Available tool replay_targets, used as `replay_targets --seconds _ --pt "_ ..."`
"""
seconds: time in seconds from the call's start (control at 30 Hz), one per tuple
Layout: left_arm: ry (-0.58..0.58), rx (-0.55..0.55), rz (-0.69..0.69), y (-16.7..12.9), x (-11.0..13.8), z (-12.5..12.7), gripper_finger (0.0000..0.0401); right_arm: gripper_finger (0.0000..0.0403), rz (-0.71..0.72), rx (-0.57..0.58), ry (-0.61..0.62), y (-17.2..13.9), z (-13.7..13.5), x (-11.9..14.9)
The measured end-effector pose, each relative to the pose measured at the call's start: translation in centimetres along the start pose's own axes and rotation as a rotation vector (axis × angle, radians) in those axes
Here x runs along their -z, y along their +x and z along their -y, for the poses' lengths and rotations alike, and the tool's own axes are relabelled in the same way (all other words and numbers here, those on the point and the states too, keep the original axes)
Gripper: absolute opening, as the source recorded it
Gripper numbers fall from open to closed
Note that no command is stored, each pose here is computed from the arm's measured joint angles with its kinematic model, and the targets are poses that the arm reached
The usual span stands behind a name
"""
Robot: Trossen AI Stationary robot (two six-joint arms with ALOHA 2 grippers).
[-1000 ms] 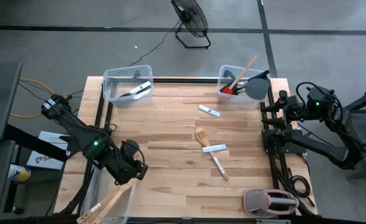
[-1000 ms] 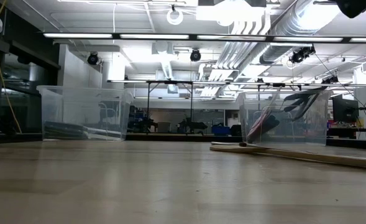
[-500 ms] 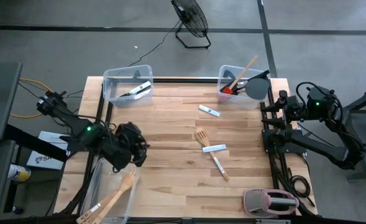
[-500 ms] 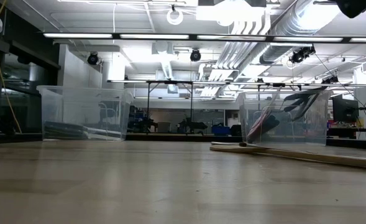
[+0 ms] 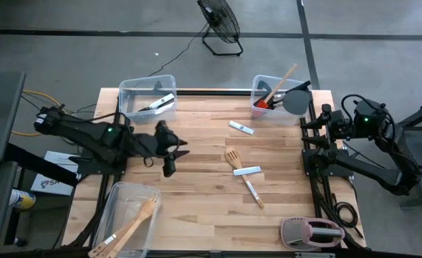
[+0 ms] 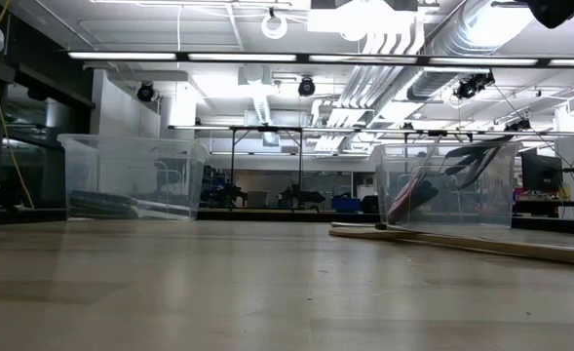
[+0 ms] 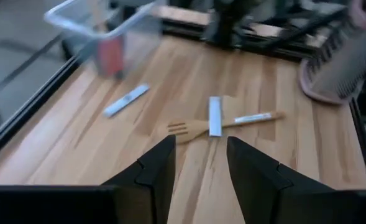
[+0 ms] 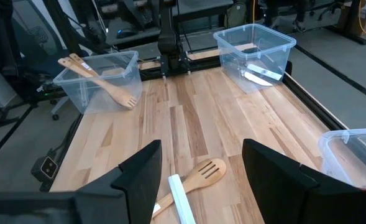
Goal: Pick & Place Kitchen Items
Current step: Put the brown serving spoon into the bottom transparent bin
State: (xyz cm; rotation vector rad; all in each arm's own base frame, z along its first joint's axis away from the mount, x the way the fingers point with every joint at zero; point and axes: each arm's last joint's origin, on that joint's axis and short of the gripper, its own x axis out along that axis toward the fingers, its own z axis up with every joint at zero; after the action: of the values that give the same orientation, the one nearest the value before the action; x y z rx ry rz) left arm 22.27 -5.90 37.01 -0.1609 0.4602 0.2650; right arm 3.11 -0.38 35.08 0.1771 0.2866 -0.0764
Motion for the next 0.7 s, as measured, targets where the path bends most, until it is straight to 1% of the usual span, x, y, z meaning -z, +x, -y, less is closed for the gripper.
replay_targets --seconds 0.07,0.17,0.23,0.33,0.43,0.5,0.57,0.7 --pt "0.06 0.062 0.041 0.9 0.7 -0.4 0.0141 0.0215 0.0 0.0 0.0 0.0 0.0 0.0" --pt "0.065 0.131 0.138 1.4 1.6 -1.5 0.0141 0.0215 0.0 -0.001 0.0 0.0 0.0 0.0" --pt "0.042 0.132 0.19 1.6 2.4 -2.5 0.0141 0.0215 0.0 -0.001 0.0 0.0 0.0 0.0" --pt "0.062 0.096 0.2 1.9 3.9 -4.1 0.0141 0.0215 0.0 0.0 0.0 0.0 0.0 0.0" --pt "0.084 0.09 0.224 1.3 4.4 -5.5 0.0141 0.0215 0.0 0.0 0.0 0.0 0.0 0.0" --pt "0.086 0.115 0.257 0.9 4.4 -6.2 0.0141 0.0215 0.0 -0.001 0.0 0.0 0.0 0.0" --pt "0.099 0.132 0.254 0.8 4.8 -6.9 0.0141 0.0215 0.0 -0.001 0.0 0.0 0.0 0.0" --pt "0.074 0.128 0.277 0.0 4.5 -7.8 0.0141 0.0215 0.0 -0.001 0.0 0.0 0.0 0.0"
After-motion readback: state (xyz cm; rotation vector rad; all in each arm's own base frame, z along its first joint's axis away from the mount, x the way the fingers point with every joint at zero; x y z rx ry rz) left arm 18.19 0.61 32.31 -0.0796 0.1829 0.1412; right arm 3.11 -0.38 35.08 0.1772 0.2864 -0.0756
